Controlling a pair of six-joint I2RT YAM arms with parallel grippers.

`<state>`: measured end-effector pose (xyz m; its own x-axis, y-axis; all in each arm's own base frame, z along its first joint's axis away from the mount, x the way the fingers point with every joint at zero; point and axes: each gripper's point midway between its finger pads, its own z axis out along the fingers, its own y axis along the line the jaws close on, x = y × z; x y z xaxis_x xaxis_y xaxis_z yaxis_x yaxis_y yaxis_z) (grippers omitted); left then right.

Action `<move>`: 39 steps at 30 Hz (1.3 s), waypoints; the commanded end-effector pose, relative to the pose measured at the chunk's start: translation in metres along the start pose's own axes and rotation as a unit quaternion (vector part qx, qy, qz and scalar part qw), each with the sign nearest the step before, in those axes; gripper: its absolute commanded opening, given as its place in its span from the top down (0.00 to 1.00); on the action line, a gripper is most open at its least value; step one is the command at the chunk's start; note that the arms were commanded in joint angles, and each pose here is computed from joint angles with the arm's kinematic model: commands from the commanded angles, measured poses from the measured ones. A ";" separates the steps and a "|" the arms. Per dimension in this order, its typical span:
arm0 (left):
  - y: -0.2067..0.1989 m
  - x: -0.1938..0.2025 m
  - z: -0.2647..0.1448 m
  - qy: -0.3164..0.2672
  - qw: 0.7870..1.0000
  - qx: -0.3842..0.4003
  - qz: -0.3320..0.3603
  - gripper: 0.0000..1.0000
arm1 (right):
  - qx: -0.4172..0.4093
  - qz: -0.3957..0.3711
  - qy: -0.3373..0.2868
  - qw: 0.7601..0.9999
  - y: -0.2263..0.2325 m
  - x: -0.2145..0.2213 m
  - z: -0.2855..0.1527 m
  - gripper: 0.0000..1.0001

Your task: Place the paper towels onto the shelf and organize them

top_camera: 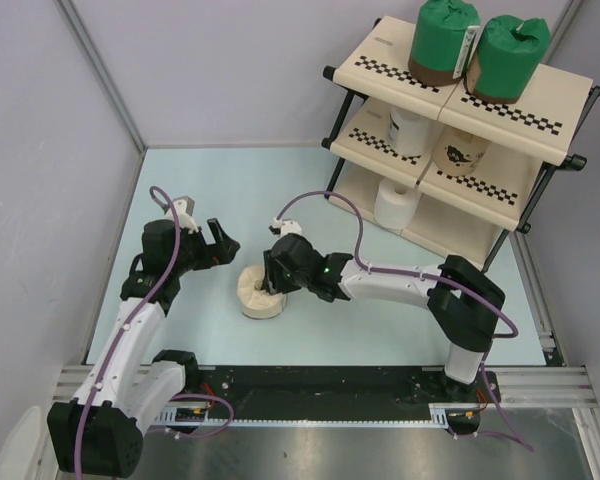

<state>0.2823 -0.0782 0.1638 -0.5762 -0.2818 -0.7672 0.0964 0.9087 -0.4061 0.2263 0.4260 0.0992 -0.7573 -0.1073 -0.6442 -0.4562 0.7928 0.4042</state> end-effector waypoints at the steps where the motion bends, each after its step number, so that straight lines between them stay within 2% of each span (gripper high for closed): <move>1: -0.003 -0.005 0.001 -0.008 1.000 0.010 -0.006 0.00 | 0.030 -0.022 -0.023 0.999 0.001 -0.009 -0.009 0.63; 6: -0.003 -0.005 0.000 -0.009 1.000 0.010 -0.006 0.00 | 0.042 -0.025 -0.062 0.997 0.003 -0.029 -0.028 0.76; 10: -0.004 -0.006 0.000 -0.010 1.000 0.011 -0.007 0.00 | 0.083 -0.004 -0.091 0.992 -0.018 -0.047 -0.048 0.78; 13: -0.004 -0.006 0.000 -0.011 1.000 0.011 -0.006 0.00 | 0.114 0.034 -0.105 0.987 -0.050 -0.062 -0.067 0.81; 14: -0.004 -0.006 -0.001 -0.012 1.000 0.012 -0.006 0.00 | 0.129 0.041 -0.098 0.986 -0.066 -0.054 -0.070 0.82; 15: -0.004 -0.006 -0.001 -0.011 1.000 0.012 -0.006 0.00 | 0.138 0.068 -0.122 0.981 -0.084 -0.071 -0.085 0.83; 21: -0.005 -0.006 -0.001 -0.011 1.000 0.013 -0.007 0.00 | 0.172 0.183 -0.206 0.946 -0.172 -0.081 -0.147 0.85; 25: -0.006 -0.006 -0.001 -0.013 1.000 0.016 -0.006 0.00 | 0.217 0.242 -0.284 0.902 -0.232 -0.093 -0.196 0.86; 28: -0.006 -0.006 -0.001 -0.012 1.000 0.015 -0.006 0.00 | 0.235 0.270 -0.338 0.870 -0.255 -0.096 -0.224 0.88; 29: -0.006 -0.006 -0.001 -0.012 1.000 0.015 -0.006 0.00 | 0.240 0.285 -0.367 0.852 -0.267 -0.102 -0.236 0.89; 32: -0.006 -0.006 -0.001 -0.012 1.000 0.016 -0.006 0.00 | 0.244 0.316 -0.410 0.820 -0.287 -0.102 -0.250 0.90; 35: -0.007 -0.007 -0.003 -0.016 1.000 0.018 -0.006 0.00 | 0.283 0.352 -0.430 0.782 -0.314 -0.097 -0.260 0.92; 39: -0.007 -0.005 -0.001 -0.012 1.000 0.020 -0.008 0.00 | 0.313 0.380 -0.451 0.745 -0.333 -0.091 -0.268 0.94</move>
<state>0.2816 -0.0800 0.1648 -0.5773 -0.2811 -0.7666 0.1060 0.9051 -0.4117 0.3092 0.0328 0.1700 -0.1512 0.6837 -0.7139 0.4489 0.6909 0.5667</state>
